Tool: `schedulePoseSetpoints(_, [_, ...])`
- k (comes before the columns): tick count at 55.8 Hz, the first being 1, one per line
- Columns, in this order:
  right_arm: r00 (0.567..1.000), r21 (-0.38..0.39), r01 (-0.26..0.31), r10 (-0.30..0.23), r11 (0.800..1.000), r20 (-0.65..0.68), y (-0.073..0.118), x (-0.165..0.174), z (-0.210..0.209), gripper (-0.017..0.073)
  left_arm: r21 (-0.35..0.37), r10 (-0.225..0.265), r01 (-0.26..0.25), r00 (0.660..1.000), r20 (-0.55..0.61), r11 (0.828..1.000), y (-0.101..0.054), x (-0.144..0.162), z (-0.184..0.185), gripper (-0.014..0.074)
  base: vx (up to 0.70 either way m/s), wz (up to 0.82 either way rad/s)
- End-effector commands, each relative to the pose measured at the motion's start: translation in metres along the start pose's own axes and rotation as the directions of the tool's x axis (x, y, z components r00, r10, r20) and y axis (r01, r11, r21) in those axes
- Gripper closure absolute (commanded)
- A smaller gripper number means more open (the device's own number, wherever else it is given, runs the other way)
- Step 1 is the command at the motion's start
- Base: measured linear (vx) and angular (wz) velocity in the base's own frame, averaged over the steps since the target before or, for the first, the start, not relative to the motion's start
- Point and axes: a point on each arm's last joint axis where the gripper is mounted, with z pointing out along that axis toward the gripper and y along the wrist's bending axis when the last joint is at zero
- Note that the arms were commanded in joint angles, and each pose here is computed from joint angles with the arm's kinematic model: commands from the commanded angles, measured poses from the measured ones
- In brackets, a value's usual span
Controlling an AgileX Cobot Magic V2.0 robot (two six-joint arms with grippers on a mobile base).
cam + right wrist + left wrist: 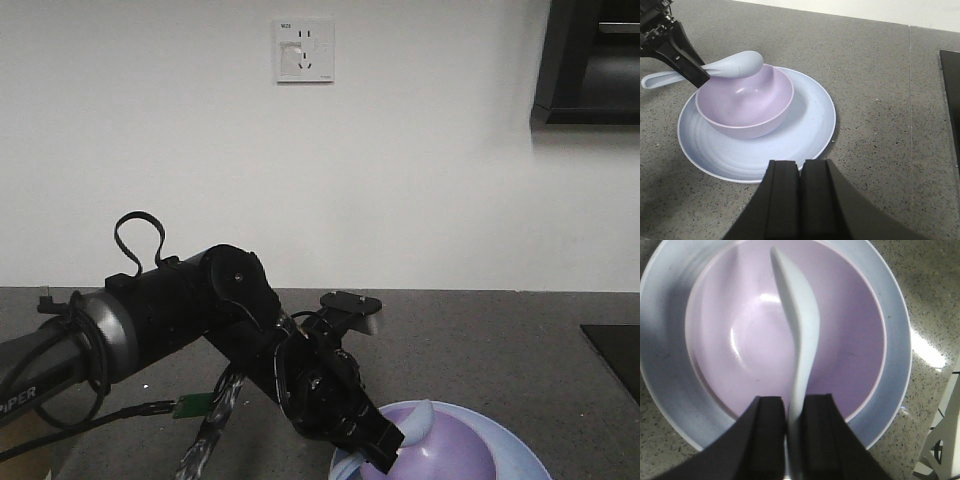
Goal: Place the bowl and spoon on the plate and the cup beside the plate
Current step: 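Lower the white spoon into the bowl with the left gripper and release, then move the left gripper to the brown paper cup and grasp it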
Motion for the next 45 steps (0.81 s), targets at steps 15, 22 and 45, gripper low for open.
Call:
schedulePoseSetpoints(15, [0.995,0.016,0.002,-0.003,1.000,0.095,-0.001,-0.014,-0.004,0.0568,0.019,0.038,-0.041,0.991,0.125,0.999,-0.024,-0.016,-0.036,0.0022,0.00,0.00])
schedulePoseSetpoints(22, [0.996,0.015,0.002,-0.003,1.000,0.094,-0.001,-0.014,-0.004,0.0568,0.021,0.097,-0.101,0.984,0.152,0.995,-0.033,-0.025,-0.050,0.0023,0.00,0.00])
schedulePoseSetpoints(45, [0.996,0.020,0.008,-0.010,1.000,0.093,-0.002,-0.014,-0.004,0.0568,-0.473,0.269,-0.201,0.960,0.079,0.858,-0.043,-0.026,-0.150,0.0039,0.00,0.00])
